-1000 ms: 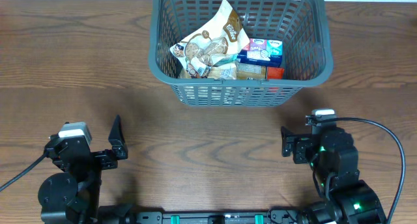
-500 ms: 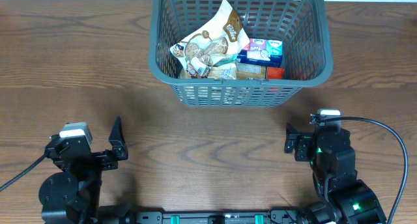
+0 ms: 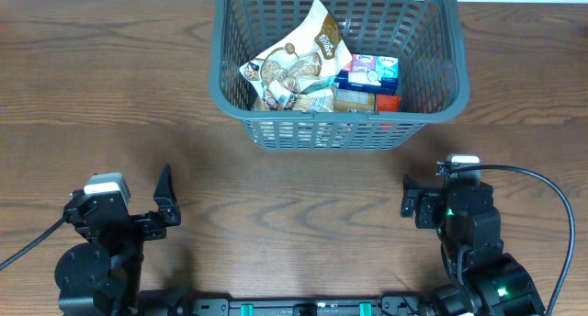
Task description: Pack container
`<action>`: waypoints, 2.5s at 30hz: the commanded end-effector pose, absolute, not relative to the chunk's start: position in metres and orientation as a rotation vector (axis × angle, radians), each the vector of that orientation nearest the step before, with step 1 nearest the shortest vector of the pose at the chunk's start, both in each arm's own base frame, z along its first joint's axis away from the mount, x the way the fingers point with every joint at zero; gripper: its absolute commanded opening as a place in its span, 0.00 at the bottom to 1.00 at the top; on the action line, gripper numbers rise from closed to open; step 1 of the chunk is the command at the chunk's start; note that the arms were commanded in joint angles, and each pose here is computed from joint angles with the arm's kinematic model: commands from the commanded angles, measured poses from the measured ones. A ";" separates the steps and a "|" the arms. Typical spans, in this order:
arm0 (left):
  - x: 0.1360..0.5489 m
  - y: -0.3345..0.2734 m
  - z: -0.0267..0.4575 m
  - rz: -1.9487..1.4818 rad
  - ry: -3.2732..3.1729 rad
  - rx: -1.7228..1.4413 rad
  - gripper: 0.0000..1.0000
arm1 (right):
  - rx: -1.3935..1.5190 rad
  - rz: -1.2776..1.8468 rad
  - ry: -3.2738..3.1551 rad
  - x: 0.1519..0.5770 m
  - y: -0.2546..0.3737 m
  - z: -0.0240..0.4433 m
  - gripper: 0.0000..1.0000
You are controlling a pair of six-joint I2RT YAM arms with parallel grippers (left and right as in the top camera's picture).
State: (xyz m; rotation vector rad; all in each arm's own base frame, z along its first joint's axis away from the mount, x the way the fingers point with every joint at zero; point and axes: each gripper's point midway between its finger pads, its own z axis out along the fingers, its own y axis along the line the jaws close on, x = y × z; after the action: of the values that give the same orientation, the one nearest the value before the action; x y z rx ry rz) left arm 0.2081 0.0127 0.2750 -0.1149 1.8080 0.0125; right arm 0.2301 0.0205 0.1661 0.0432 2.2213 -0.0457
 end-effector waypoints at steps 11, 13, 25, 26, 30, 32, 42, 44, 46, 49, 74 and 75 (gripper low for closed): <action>0.208 0.011 0.274 -0.003 1.810 -0.113 0.99 | 0.104 -0.098 2.153 0.239 -0.011 0.178 0.99; 0.208 0.011 0.274 -0.003 1.810 -0.113 0.99 | 0.077 -0.124 2.115 0.241 -0.015 0.185 0.99; 0.208 0.011 0.274 -0.003 1.810 -0.113 0.99 | 0.108 -0.063 1.880 0.244 -0.019 0.171 0.99; 0.208 0.011 0.274 -0.003 1.810 -0.113 0.99 | 0.107 -0.061 1.867 0.244 -0.019 0.170 0.99; 0.208 0.011 0.274 -0.003 1.810 -0.113 0.99 | 0.108 -0.059 1.825 0.244 -0.019 0.165 0.99; 0.208 0.011 0.274 -0.003 1.810 -0.113 0.99 | 0.108 -0.058 1.802 0.245 -0.019 0.164 0.99; 0.208 0.011 0.274 -0.003 1.810 -0.113 0.99 | 0.160 -0.010 1.673 0.246 -0.020 0.163 0.99; 0.208 0.011 0.274 -0.003 1.810 -0.113 0.99 | 0.159 -0.009 1.658 0.246 -0.019 0.163 0.99; 0.208 0.011 0.274 -0.003 1.810 -0.113 0.99 | 0.158 -0.009 1.648 0.245 -0.019 0.164 0.99; 0.208 0.011 0.274 -0.003 1.810 -0.113 0.99 | 0.138 -0.020 1.643 0.245 -0.019 0.164 0.99; 0.208 0.011 0.274 -0.003 1.810 -0.113 0.99 | 0.030 -0.017 1.682 0.243 -0.007 0.155 0.99; 0.208 0.011 0.274 -0.003 1.810 -0.113 0.99 | 0.030 -0.017 1.682 0.243 -0.007 0.155 0.99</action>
State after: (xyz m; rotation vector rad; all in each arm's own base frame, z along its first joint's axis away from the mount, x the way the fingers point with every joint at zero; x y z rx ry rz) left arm 0.2079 0.0127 0.2739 -0.1150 1.8122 0.0127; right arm 0.2436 -0.0005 0.1578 -0.0234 1.6811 -0.0133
